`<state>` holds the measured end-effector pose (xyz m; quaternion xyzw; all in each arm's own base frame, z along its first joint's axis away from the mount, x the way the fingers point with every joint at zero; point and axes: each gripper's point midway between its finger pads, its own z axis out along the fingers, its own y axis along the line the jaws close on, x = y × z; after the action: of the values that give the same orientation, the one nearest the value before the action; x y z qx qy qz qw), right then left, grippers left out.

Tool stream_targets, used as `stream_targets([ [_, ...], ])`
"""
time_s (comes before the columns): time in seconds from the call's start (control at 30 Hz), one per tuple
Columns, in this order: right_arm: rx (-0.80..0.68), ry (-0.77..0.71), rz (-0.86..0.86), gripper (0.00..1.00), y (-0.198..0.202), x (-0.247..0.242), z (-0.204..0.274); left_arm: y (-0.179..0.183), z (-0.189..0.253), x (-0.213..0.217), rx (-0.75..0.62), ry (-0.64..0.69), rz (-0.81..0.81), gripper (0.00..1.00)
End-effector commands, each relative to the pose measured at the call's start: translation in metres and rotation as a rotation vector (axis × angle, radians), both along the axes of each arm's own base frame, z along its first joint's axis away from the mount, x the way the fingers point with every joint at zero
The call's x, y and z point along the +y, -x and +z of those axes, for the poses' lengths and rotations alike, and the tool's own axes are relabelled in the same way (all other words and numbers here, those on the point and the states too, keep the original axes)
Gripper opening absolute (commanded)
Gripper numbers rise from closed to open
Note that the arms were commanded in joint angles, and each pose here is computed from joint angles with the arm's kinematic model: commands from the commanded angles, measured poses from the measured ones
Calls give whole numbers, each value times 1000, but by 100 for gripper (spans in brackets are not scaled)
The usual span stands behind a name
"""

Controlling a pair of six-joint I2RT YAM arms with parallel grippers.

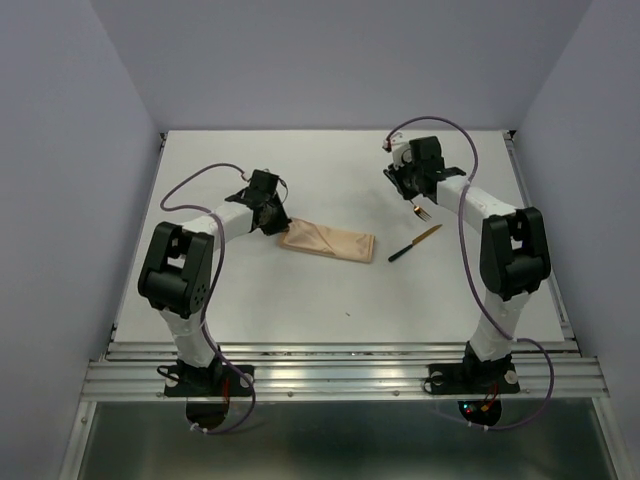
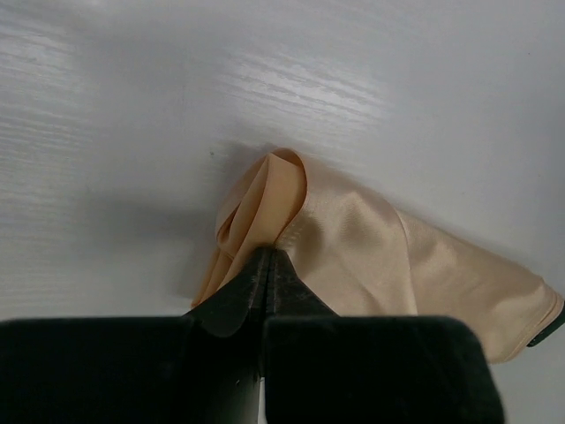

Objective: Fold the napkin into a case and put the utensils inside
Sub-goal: Pick up the fork from the corner of the board, then insert the fork into the folded napkin.

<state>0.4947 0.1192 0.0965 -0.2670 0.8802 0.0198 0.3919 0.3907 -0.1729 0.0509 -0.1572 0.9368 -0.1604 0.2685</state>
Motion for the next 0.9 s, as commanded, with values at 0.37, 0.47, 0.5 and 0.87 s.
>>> stream_targets([
  [0.37, -57, 94, 487, 1, 95, 107, 21, -22, 6, -7, -16, 10, -43, 5],
  [0.47, -32, 110, 533, 1, 107, 114, 10, -25, 21, -4, -42, 14, -38, 5],
  [0.5, -18, 122, 551, 1, 112, 116, 4, -24, 27, -3, -48, 15, -35, 5],
  [0.87, 20, 140, 649, 1, 121, 136, -10, -37, 42, 23, -61, 13, 15, 6],
])
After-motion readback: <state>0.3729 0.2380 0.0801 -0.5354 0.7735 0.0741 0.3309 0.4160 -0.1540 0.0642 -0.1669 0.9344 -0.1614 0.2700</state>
